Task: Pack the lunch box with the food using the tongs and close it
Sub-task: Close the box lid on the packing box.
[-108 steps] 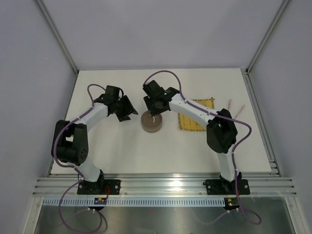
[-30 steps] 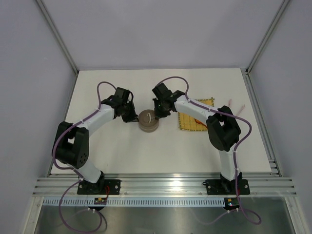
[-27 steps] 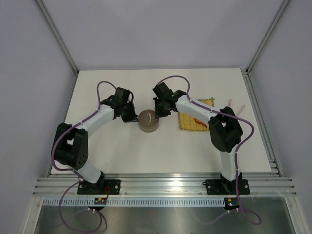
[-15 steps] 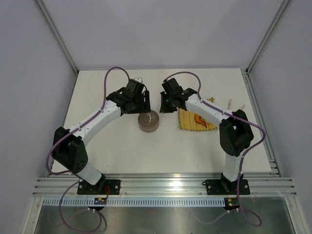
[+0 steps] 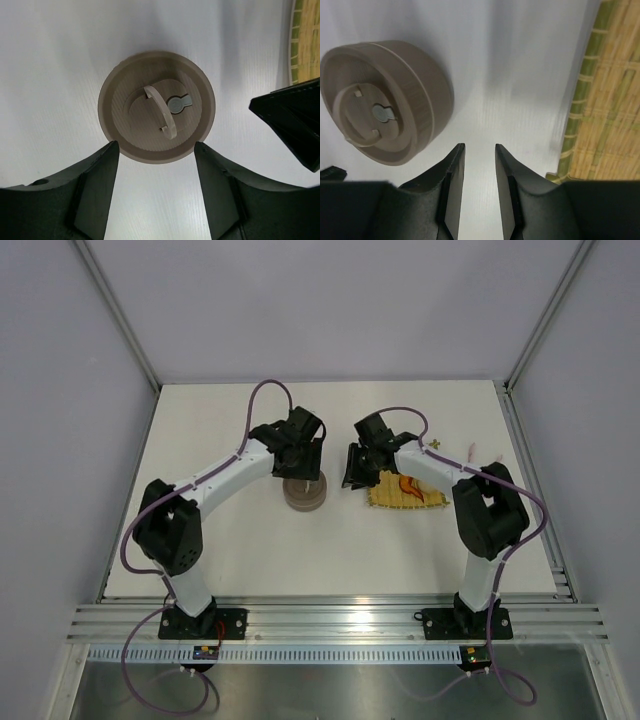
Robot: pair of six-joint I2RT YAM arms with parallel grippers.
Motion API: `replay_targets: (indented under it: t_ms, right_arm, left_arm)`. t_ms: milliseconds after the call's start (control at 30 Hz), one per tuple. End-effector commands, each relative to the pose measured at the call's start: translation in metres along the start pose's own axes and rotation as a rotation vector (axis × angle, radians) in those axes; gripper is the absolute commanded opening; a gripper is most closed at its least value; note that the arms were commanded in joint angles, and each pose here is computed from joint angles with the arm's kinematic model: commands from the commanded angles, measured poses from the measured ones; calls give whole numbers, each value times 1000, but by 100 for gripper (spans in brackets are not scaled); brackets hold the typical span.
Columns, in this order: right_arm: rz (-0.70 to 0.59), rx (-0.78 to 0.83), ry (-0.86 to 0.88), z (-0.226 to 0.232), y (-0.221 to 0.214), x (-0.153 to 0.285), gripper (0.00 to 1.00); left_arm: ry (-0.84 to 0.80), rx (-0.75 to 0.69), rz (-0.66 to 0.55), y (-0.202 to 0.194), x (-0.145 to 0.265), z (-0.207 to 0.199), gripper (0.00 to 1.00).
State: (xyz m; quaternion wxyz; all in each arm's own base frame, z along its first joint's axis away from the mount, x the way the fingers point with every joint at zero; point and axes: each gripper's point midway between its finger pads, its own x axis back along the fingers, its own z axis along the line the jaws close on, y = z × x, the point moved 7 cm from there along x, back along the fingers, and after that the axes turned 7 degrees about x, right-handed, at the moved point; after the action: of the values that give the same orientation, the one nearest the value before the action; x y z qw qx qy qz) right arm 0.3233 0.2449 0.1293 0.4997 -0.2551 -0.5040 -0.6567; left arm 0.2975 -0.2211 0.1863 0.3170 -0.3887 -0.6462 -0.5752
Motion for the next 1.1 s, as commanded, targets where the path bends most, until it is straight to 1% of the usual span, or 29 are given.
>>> replay_targets:
  t_ms: [0, 100, 133, 267, 333, 433, 567, 700, 833, 1000, 1067]
  right_arm:
    - [-59, -35, 57, 0, 9, 21, 38]
    - [-59, -33, 57, -2, 6, 22, 38]
    - [-60, -35, 61, -2, 5, 22, 38]
    - [-61, -41, 78, -1, 4, 21, 38]
    - [-59, -41, 82, 0, 4, 21, 38]
    - [-51, -31, 109, 3, 5, 19, 38]
    - [-26, -15, 142, 6, 4, 14, 39]
    - [-18, -16, 159, 8, 3, 12, 39]
    - [-16, -14, 163, 7, 2, 12, 39]
    - [-16, -12, 176, 9, 2, 12, 39]
    - [-10, -9, 186, 11, 1, 11, 39]
  left_arm:
    - [-32, -28, -5, 8, -2, -8, 63]
    - [-27, -43, 7, 7, -9, -11, 59]
    - [-22, -50, 7, 7, -10, -11, 56]
    - [-23, -66, 15, 8, -17, -14, 49]
    - [-26, -72, 16, 9, -19, -15, 49]
    - [-23, -79, 20, 8, -22, -15, 45]
    - [-22, -88, 31, 7, -26, -16, 37]
    - [-40, -99, 42, 5, -30, -17, 25]
    - [-43, -105, 56, 2, -33, -17, 23]
    - [-42, -107, 56, 0, -34, -15, 18]
    - [-41, -109, 57, -1, -35, -16, 12]
